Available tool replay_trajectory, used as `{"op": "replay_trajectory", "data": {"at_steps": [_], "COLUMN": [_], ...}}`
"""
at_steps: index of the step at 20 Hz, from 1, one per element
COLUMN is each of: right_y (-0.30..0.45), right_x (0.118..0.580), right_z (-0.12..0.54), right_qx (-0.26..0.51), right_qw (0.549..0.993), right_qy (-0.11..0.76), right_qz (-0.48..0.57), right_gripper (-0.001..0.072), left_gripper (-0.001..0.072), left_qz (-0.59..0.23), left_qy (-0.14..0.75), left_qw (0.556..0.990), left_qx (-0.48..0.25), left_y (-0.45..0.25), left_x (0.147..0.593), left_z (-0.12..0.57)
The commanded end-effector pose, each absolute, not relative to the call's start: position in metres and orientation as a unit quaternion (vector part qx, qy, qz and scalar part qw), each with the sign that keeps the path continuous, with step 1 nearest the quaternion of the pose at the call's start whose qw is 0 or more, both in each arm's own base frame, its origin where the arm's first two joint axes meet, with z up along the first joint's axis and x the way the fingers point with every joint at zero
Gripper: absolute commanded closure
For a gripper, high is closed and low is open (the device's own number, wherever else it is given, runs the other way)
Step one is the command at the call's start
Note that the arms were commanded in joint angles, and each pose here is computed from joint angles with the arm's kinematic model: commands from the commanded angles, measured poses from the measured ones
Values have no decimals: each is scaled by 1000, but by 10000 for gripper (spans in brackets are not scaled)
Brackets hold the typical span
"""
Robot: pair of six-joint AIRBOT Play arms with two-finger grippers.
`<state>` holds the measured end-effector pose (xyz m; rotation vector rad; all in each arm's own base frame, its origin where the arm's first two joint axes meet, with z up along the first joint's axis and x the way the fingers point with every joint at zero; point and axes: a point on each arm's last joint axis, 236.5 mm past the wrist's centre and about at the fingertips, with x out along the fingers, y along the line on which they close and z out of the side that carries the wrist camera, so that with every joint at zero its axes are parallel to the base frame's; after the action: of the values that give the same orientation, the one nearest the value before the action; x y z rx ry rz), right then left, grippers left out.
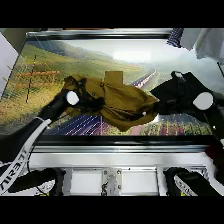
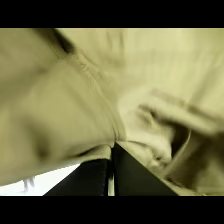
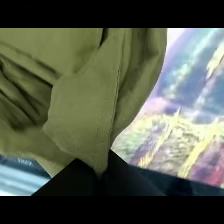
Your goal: Fold the clothes and pants, and hang the long-sleeved shirts on hangers.
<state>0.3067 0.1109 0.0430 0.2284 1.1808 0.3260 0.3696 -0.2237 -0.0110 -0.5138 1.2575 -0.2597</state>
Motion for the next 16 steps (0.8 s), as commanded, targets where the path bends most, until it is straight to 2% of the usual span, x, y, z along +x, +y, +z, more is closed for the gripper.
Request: {"op": "replay_trajectory", "data": {"at_steps": [1,2,3,8,12,15,16], "right_y": [123,127,128,142,131,129,130], "right_x": [260,254,257,282,305,339,348], "right_z": [7,3,6,41,4,-26,-37], "right_qx": [94,65,39,-37,-186,-240,-252], "right_qw": [786,783,788,808,796,797,795], "right_qy": [586,587,575,525,529,510,507], "right_qz": [173,195,215,263,229,217,217], "right_gripper": [509,165,58,71,72,76,157], "left_gripper": [697,697,697,696,696,696,696], "left_qz": [-121,-120,-121,-116,-110,-110,-110], "left_qy": [550,558,573,618,636,636,635], "left_qw": [801,797,787,757,743,744,744], "left_qx": [-203,-199,-193,-180,-176,-176,-176], "left_y": [-175,-172,-172,-174,-171,-171,-171], "left_x": [374,363,349,296,283,283,283], "left_z": [32,30,22,-26,-40,-40,-40]}}
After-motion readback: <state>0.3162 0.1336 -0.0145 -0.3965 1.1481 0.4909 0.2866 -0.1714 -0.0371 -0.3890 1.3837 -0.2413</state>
